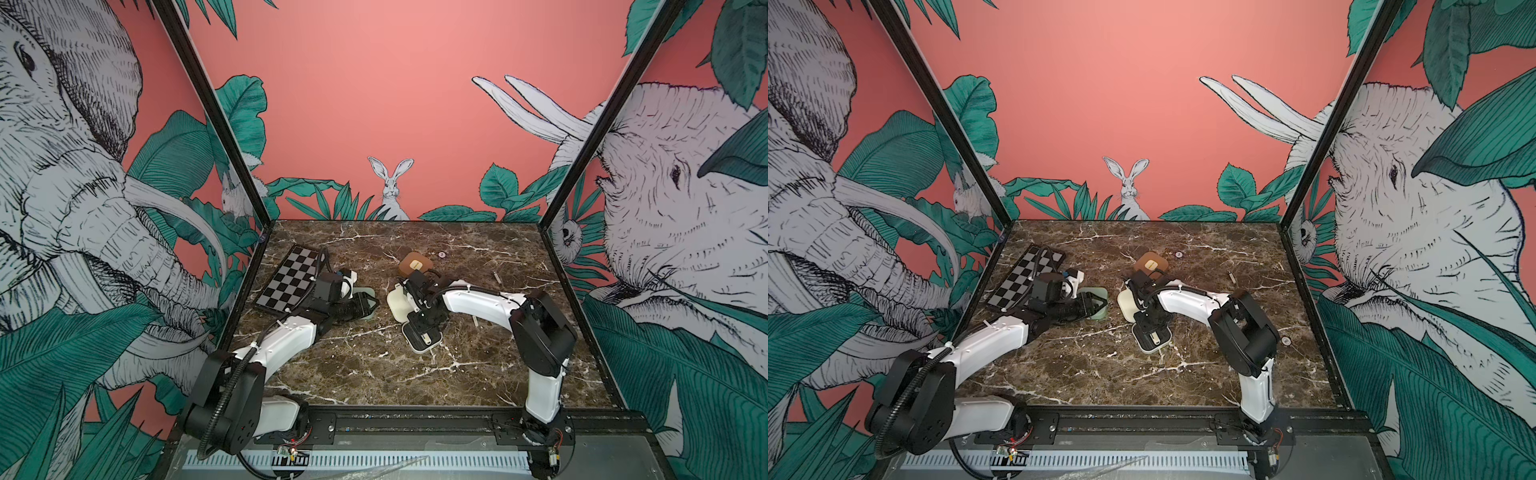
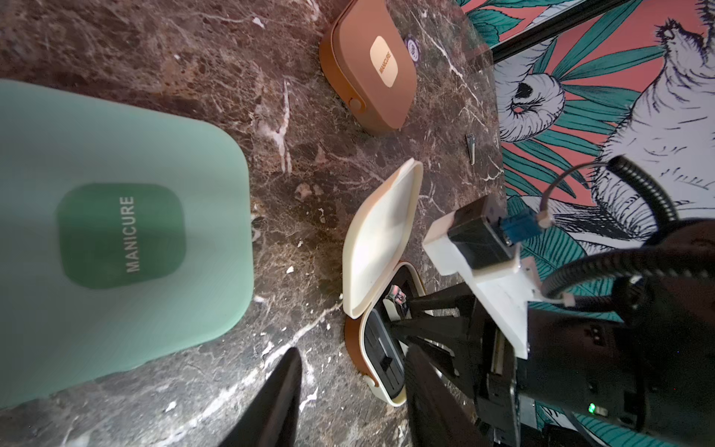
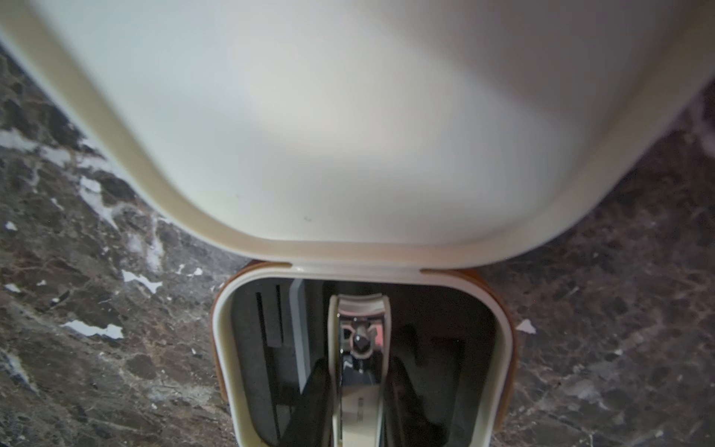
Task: Organize nail clipper sets
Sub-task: Place the nail clipper in the storage box.
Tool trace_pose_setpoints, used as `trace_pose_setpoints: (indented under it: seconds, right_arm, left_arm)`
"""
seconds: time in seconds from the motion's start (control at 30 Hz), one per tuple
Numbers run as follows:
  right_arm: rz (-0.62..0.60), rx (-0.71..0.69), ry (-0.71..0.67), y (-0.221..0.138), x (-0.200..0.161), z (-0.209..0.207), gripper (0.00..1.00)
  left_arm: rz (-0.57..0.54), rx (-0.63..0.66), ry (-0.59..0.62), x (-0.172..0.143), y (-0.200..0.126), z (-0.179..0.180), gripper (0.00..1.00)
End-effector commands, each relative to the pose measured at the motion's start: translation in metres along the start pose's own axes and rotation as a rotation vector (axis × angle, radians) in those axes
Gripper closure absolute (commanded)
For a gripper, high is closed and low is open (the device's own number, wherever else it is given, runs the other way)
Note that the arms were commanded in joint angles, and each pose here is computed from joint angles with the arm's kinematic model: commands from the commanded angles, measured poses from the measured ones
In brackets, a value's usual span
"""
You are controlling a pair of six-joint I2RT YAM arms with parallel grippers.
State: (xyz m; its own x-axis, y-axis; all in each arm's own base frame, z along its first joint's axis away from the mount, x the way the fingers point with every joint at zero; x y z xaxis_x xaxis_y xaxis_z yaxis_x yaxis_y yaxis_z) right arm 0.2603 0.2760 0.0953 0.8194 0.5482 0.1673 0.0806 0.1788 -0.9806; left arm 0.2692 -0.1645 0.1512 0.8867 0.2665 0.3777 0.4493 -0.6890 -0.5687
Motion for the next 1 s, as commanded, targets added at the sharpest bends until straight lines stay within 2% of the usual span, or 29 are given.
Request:
trace_pose_setpoints:
  seconds: [0.0, 0.3, 0.73, 0.97]
  right_arm:
    - [0.001, -0.009, 0.005, 0.003, -0.002, 0.004, 1.0]
    - [0.018, -0.041, 0.023, 0.012, -0.003, 0.002, 1.0]
    - [0.086, -0.041, -0.052, 0.007, -0.008, 0.002, 1.0]
    - [0.131, -0.039, -0.057, 0.019, -0.015, 0.001, 1.0]
  left_arm:
    - [-0.003, -0.002, -0.004, -0.004, -0.004, 0.0, 0.54]
    - [-0.004, -0.003, -0.006, -0.004, -0.004, 0.0, 0.54]
    - [-0.002, -0.003, -0.01, -0.004, -0.003, 0.001, 0.54]
    - [-0.002, -0.005, -0.01, -0.004, -0.003, 0.0, 0.54]
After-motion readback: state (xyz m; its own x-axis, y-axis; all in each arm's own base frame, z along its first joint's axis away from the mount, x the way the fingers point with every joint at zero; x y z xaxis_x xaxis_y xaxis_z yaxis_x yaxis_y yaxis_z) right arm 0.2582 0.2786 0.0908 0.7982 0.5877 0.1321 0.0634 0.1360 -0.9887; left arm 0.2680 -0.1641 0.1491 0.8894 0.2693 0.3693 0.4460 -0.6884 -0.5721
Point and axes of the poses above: each gripper's point midway between its finger pads, its own y axis out along the fingers, its own z axis along the line the jaws close on, x = y × z, the point moved 6 cm from there along -y, back along the fingers, and after that the axes turned 2 degrees about -y, right-handed, at the moved point
